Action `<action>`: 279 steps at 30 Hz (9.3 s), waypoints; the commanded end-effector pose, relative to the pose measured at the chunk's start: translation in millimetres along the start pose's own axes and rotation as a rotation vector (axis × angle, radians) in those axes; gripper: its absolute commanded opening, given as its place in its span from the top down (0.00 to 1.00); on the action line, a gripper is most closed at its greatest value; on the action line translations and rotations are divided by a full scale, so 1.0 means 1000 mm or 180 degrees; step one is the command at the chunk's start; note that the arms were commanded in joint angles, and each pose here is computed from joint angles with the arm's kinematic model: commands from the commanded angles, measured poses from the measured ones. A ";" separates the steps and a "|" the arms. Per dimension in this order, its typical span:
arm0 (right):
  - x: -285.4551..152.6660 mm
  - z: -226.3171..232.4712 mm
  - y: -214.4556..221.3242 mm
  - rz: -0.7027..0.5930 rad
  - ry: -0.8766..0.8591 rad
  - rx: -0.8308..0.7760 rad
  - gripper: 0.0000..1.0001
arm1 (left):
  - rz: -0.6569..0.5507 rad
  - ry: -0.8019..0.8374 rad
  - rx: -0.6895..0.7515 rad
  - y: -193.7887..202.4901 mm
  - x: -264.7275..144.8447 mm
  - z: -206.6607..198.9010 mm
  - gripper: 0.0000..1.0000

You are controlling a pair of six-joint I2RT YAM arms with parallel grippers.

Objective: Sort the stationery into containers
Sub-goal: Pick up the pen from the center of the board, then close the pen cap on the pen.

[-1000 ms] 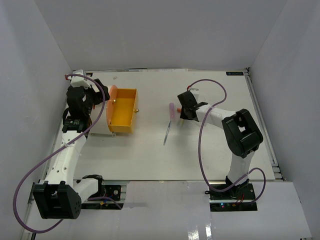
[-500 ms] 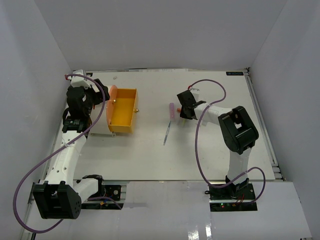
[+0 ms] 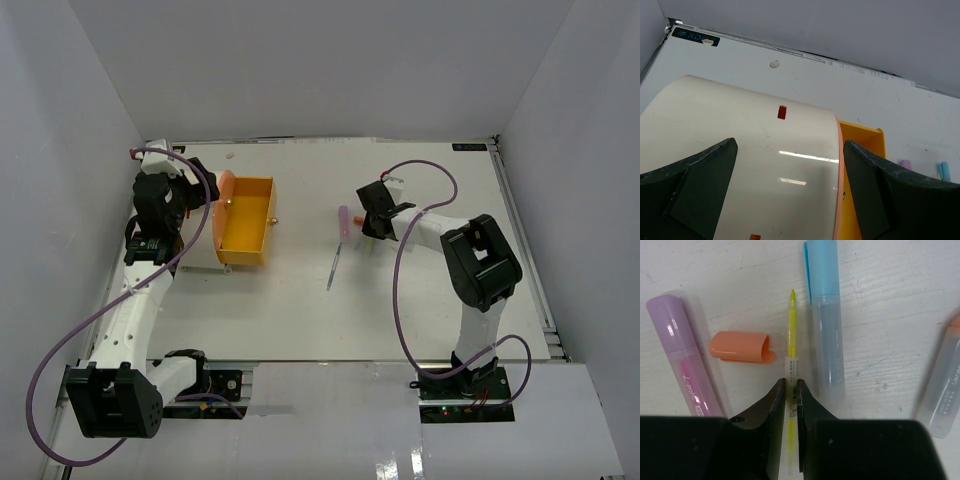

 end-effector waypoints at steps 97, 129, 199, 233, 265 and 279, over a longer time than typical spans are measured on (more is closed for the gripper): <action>-0.281 -0.001 -0.075 -0.2199 -0.4168 -0.0780 0.43 | -0.0078 0.4313 0.1185 0.028 -0.056 -0.258 1.00; -0.271 0.005 -0.067 -0.1844 -0.4314 -0.0664 0.92 | -0.0325 0.4348 0.1146 0.017 -0.068 -0.251 0.45; -0.133 -0.069 -0.071 -0.0285 -0.0865 -0.1735 0.06 | 0.0716 0.3345 0.1049 0.055 -0.037 -0.186 1.00; -0.013 -0.072 -0.030 0.1356 -0.0848 -0.2756 0.57 | 0.0436 0.2956 0.1313 0.050 -0.038 -0.172 1.00; -0.225 0.037 -0.093 -0.1567 -0.2922 -0.1687 0.92 | 0.0279 0.3552 0.0867 0.044 -0.056 -0.188 1.00; -0.291 0.043 -0.090 -0.2602 -0.4099 -0.0652 0.92 | 0.0088 0.3551 0.0846 0.046 -0.063 -0.192 1.00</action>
Point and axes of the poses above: each gripper's point midway between its finger pads, its own x axis out along the fingers, its own z axis along the line the jaws close on, y = z × x, the point moved 9 cm from there along -x, back along the fingers, and after that the axes turned 8 degrees about x, right-handed, at the moved point
